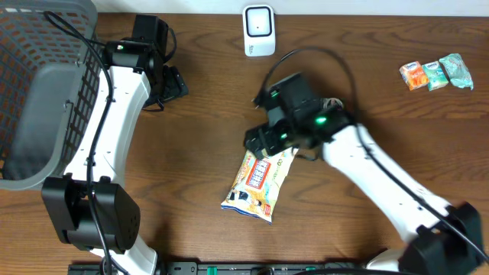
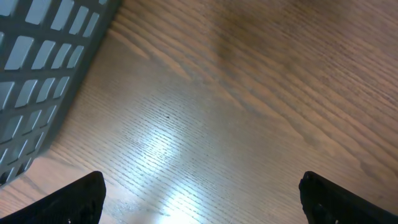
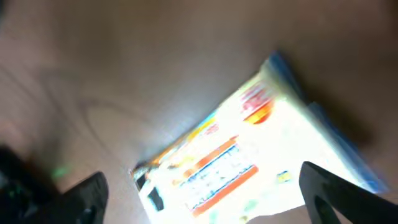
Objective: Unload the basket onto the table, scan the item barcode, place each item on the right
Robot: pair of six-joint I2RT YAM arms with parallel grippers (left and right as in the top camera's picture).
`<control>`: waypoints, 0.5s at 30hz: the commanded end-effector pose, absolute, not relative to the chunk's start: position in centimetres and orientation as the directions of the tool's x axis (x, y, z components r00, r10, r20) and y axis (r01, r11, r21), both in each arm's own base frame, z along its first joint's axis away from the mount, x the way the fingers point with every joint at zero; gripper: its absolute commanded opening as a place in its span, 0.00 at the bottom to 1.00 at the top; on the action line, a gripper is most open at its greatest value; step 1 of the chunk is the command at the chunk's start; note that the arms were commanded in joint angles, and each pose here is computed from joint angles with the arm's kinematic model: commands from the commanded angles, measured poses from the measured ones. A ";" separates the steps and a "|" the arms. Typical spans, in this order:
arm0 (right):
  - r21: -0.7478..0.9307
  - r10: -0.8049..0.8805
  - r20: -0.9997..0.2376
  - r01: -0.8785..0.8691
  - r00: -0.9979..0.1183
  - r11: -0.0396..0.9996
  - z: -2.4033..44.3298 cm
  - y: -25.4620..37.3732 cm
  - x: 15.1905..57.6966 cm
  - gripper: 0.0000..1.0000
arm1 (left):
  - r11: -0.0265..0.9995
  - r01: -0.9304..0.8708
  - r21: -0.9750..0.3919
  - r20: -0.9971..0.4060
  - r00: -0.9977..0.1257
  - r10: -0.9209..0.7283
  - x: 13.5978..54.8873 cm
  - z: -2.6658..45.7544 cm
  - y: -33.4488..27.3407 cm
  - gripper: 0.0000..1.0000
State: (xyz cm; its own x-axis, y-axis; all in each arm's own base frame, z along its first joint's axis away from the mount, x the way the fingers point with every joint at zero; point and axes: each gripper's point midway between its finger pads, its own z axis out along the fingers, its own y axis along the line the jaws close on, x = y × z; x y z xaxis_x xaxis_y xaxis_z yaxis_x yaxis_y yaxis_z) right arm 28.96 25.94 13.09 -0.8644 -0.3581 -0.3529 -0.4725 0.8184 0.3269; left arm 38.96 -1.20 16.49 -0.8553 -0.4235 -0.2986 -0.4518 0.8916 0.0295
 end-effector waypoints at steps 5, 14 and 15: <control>0.079 -0.262 -0.149 -0.276 -0.954 0.958 4.6 26.3 25.9 0.99 | 0.895 -0.443 0.042 -0.308 -0.858 -0.410 38.9 16.8 -0.9 0.98; -0.153 -0.263 -0.162 -0.239 -0.951 0.959 1.1 25.1 25.4 0.99 | 0.895 -0.443 0.042 -0.308 -0.858 -0.410 38.9 16.8 -0.9 0.98; -0.173 -0.266 -0.148 -0.239 -0.953 0.955 0.6 24.8 25.3 0.99 | 0.895 -0.443 0.042 -0.308 -0.858 -0.410 38.9 16.8 -0.9 0.98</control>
